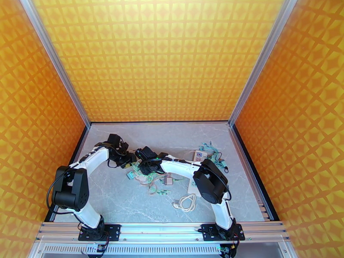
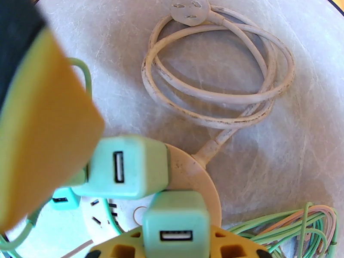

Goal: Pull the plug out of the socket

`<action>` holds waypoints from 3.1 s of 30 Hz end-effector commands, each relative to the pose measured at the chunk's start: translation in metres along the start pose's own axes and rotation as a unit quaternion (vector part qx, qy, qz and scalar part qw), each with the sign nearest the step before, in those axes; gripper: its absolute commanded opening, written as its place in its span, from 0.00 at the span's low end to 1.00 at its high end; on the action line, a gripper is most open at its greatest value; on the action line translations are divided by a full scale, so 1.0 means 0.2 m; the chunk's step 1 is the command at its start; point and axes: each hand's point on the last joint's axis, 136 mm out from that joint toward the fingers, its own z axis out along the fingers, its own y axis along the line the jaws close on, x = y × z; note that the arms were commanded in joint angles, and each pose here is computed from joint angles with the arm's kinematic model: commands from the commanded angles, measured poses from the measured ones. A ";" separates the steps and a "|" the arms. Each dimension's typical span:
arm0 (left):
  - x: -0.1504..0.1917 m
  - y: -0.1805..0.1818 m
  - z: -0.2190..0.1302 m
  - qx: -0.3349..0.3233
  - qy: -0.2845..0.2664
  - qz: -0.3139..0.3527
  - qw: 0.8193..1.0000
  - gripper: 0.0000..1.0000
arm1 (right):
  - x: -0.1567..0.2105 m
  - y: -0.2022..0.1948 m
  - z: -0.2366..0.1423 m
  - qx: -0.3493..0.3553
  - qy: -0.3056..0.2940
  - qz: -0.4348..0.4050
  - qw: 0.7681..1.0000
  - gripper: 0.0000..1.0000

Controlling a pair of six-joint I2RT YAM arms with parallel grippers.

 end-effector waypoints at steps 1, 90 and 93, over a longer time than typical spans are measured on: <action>0.12 0.08 0.08 -0.010 0.058 -0.020 0.998 0.43 | -0.09 -0.03 -0.05 0.008 -0.032 0.003 0.999 0.13; 0.31 0.32 0.43 -0.128 0.107 -0.057 0.984 0.26 | -0.19 0.06 -0.17 -0.031 -0.068 -0.020 0.997 0.10; 0.31 0.32 0.44 -0.129 0.109 -0.056 0.984 0.26 | -0.15 0.17 -0.15 -0.011 -0.059 -0.072 0.996 0.10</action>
